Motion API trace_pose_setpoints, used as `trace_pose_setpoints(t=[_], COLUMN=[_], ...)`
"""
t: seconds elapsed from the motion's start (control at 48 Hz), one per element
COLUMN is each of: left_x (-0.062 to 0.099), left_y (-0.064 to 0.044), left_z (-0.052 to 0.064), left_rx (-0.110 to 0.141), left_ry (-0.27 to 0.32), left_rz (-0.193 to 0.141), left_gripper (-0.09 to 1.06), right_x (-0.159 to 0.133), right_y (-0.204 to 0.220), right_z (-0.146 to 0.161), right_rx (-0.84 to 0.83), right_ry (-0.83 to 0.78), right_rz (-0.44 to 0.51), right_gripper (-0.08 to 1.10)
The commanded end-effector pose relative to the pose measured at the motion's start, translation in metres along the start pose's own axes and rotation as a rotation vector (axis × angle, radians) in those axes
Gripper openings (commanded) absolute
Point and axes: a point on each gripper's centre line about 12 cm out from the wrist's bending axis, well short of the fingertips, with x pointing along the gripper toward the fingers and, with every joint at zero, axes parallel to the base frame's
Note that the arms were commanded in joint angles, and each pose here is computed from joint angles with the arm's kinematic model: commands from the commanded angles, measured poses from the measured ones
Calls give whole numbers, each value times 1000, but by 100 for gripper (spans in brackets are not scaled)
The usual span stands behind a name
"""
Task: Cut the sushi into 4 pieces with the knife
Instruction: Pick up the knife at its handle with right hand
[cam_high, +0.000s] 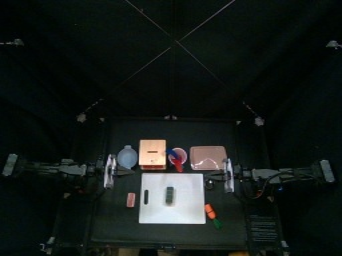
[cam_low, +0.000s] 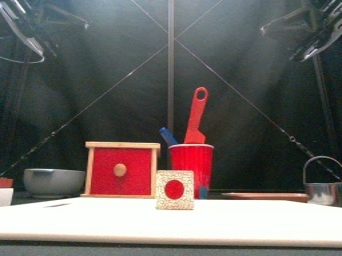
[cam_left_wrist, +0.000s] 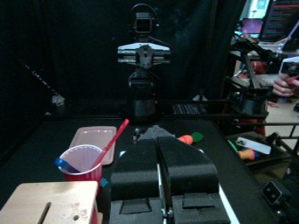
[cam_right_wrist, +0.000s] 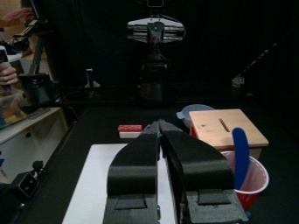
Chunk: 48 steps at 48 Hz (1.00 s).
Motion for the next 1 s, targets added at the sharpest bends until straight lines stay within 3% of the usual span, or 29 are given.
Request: trace_pose_setpoints(t=[0.021, 0.208, 0.417, 0.604, 0.854, 1.0], left_x=[7, 16, 25, 26, 24, 23], left_y=[3, 0, -1, 1, 2, 5], left_z=[-8, -11, -21, -27, -33, -35], left_rx=[-1, 28, 51, 49, 49, 50], left_ry=[-9, -66, -55, -33, -16, -10], left_rz=[17, -3, -17, -8, -3, 9], left_gripper=[-9, 0, 0, 0, 0, 0], right_x=[8, 42, 99, 137, 162, 176], right_y=[-7, -11, -14, -17, -22, -27], right_z=[10, 22, 28, 27, 14, 4], right_rx=[17, 27, 13, -19, -94, -174], right_ry=[-16, 38, 254, 511, 734, 869], right_rz=[-34, -49, -48, -52, -68, -88], right_gripper=[-1, 7, 13, 42, 106, 103])
